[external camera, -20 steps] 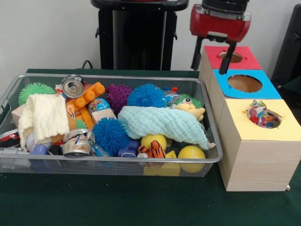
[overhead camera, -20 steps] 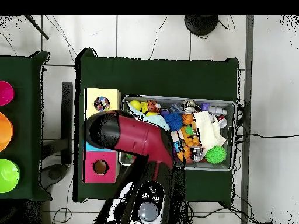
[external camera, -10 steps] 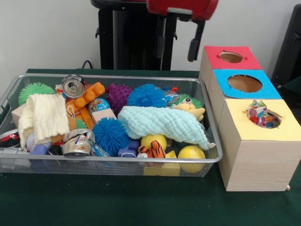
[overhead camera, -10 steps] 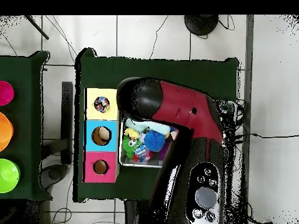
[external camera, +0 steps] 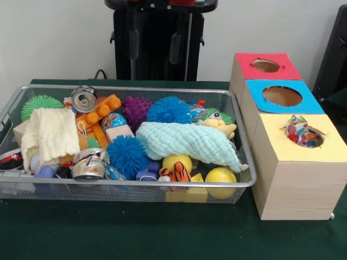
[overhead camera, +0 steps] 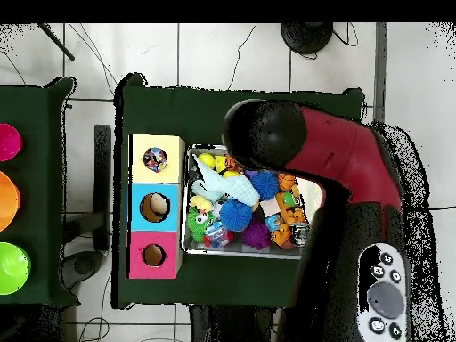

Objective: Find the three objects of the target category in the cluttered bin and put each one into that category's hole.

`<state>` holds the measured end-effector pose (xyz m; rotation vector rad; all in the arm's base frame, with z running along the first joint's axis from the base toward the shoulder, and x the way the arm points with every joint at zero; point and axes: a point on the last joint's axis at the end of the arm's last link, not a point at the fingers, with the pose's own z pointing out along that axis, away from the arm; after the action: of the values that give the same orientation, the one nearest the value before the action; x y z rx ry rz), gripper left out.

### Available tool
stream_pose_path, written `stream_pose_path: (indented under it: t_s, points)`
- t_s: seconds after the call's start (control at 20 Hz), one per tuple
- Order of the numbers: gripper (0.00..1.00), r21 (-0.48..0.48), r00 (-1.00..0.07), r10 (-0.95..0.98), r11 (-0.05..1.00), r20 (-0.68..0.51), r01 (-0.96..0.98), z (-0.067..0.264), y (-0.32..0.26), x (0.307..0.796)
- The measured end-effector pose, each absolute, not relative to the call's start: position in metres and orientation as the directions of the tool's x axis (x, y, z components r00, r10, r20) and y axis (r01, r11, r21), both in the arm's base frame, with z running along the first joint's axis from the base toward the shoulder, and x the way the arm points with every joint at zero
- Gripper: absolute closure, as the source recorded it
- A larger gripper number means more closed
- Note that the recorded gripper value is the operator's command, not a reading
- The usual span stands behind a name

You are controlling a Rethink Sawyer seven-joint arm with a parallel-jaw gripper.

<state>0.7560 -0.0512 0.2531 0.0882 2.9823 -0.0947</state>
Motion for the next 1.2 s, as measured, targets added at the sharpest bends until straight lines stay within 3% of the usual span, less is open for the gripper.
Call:
stream_pose_path:
  t_s: [1.2]
  points:
    - [0.00, -0.046, -0.987, -0.059, 0.998, -0.147, -0.053, 0.212, -0.136, 0.757]
